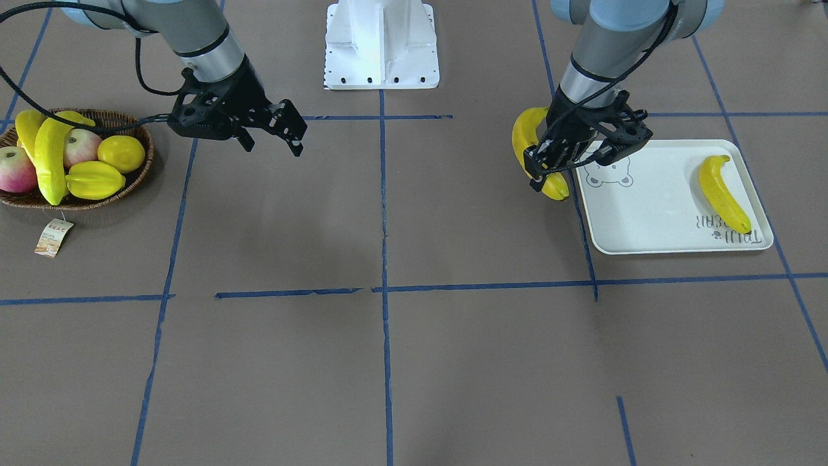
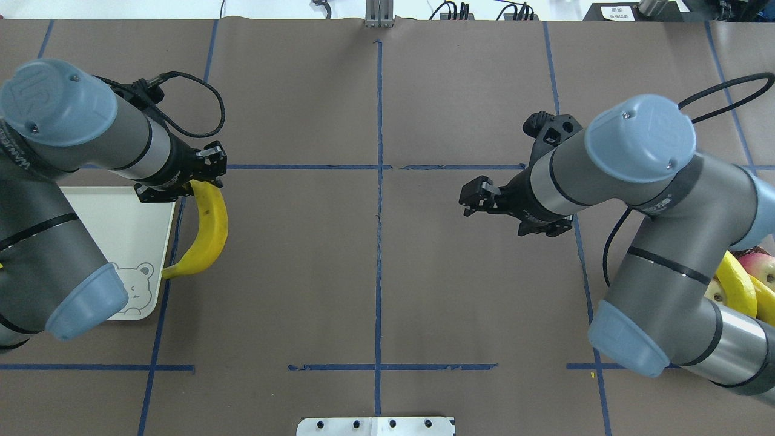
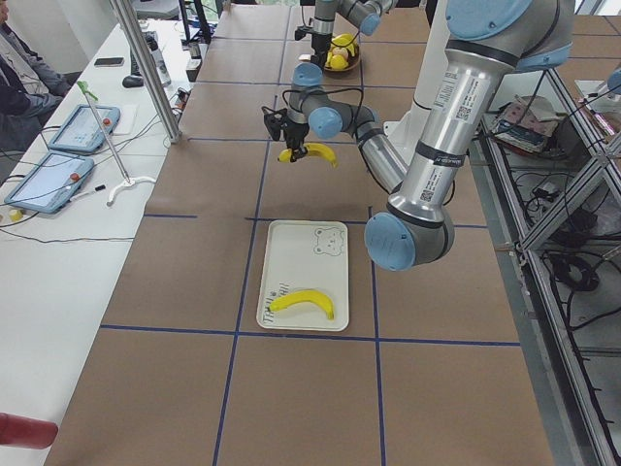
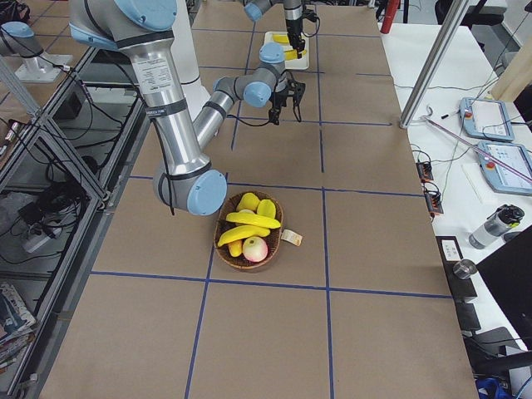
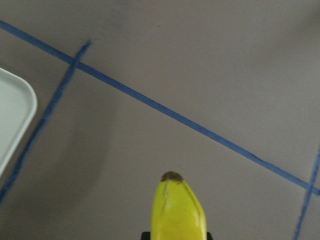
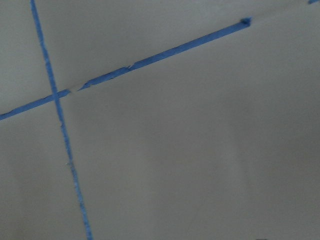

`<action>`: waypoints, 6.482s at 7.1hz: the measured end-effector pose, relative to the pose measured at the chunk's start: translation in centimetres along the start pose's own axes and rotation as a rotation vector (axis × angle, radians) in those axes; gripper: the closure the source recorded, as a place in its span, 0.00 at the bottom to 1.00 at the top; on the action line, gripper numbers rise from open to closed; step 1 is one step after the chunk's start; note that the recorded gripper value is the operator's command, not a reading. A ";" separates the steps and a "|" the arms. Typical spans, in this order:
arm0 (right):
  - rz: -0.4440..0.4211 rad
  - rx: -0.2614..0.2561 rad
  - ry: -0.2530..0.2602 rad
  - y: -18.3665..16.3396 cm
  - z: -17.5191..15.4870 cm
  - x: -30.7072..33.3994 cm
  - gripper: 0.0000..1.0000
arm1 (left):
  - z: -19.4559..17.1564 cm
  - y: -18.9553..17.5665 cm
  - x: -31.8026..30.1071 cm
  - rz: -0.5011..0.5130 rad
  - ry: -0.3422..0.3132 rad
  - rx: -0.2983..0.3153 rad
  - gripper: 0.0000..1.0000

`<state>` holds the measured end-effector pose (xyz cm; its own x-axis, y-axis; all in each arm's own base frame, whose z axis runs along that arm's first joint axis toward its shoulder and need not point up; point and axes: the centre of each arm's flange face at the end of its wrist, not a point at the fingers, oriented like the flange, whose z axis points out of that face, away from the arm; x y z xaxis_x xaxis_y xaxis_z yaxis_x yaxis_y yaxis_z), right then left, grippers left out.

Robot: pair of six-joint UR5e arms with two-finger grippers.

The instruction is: Transfer all bananas from basket to plate

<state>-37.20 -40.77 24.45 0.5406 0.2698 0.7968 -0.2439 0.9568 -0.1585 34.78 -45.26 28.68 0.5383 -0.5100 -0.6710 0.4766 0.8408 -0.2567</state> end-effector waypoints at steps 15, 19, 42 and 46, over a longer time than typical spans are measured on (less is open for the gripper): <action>-0.158 -0.031 0.112 -5.0 -3.9 8.3 0.00 | 13.4 -21.0 -30.8 -0.341 -0.054 -0.005 0.62; -0.157 -0.031 0.112 -5.0 -3.9 8.3 0.00 | 14.0 -20.8 -32.4 -0.266 -0.051 -0.011 0.00; -0.256 -0.046 0.198 -0.6 -1.6 38.1 0.06 | 4.3 -16.6 -27.8 0.829 0.195 -0.057 0.00; -0.271 -0.092 0.220 0.2 0.2 38.4 0.17 | 4.5 -16.7 -27.9 0.827 0.193 -0.060 0.00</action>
<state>-16.66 -30.20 55.19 0.7383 0.0120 0.6744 0.0001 0.9998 -0.0179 14.91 -45.86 54.77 0.5665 0.3082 -0.7643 -0.0582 0.9401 0.3359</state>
